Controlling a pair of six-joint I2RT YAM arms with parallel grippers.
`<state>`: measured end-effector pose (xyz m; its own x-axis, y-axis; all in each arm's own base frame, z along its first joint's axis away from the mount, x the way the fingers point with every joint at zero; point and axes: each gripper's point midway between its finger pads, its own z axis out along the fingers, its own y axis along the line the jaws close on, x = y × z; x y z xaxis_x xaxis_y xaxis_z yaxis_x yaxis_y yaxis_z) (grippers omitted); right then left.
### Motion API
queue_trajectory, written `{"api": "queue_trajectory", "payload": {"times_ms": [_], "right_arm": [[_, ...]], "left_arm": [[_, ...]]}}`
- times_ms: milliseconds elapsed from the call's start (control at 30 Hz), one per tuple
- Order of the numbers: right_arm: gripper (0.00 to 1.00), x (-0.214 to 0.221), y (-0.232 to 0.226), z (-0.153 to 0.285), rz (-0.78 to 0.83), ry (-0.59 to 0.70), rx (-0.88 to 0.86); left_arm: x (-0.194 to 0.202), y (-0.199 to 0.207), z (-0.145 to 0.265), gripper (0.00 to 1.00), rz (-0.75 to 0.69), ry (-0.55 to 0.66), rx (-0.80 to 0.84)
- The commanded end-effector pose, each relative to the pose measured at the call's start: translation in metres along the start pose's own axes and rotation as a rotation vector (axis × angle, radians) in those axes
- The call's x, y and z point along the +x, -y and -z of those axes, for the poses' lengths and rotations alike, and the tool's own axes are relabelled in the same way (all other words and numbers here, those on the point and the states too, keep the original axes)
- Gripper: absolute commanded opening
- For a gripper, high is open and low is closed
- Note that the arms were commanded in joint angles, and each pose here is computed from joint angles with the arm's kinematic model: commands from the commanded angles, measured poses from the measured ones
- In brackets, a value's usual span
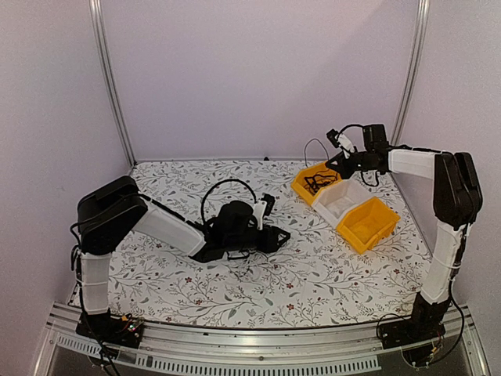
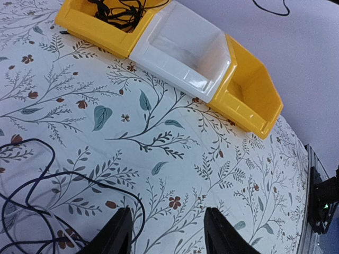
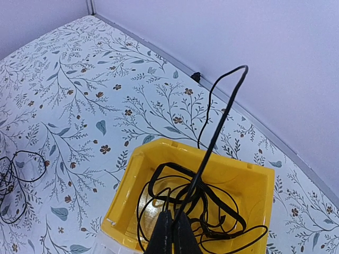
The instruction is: Untangle the cables
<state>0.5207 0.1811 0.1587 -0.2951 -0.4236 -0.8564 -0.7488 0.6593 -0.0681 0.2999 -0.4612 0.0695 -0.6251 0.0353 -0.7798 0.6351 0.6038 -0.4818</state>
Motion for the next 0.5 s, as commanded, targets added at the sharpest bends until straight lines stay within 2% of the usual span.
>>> {"api": "queue_trajectory", "payload": {"times_ms": [0,200,367,467], "right_arm": [[0.0,-0.03,-0.007,0.014,0.015,0.105,-0.028],[0.0,-0.03,-0.003,0.023,-0.001,0.132,-0.019],[0.0,-0.079,0.013,0.046,0.075,0.262,0.068],[0.0,-0.101,0.02,0.05,0.08,0.295,0.069]], "left_arm": [[-0.006,0.011,0.003,0.46,-0.016,0.02,0.021],[-0.008,0.012,0.0,0.46,-0.022,0.023,0.024],[-0.005,0.012,-0.004,0.46,-0.023,0.012,0.032],[-0.005,0.014,-0.005,0.46,-0.027,0.007,0.035]]}}
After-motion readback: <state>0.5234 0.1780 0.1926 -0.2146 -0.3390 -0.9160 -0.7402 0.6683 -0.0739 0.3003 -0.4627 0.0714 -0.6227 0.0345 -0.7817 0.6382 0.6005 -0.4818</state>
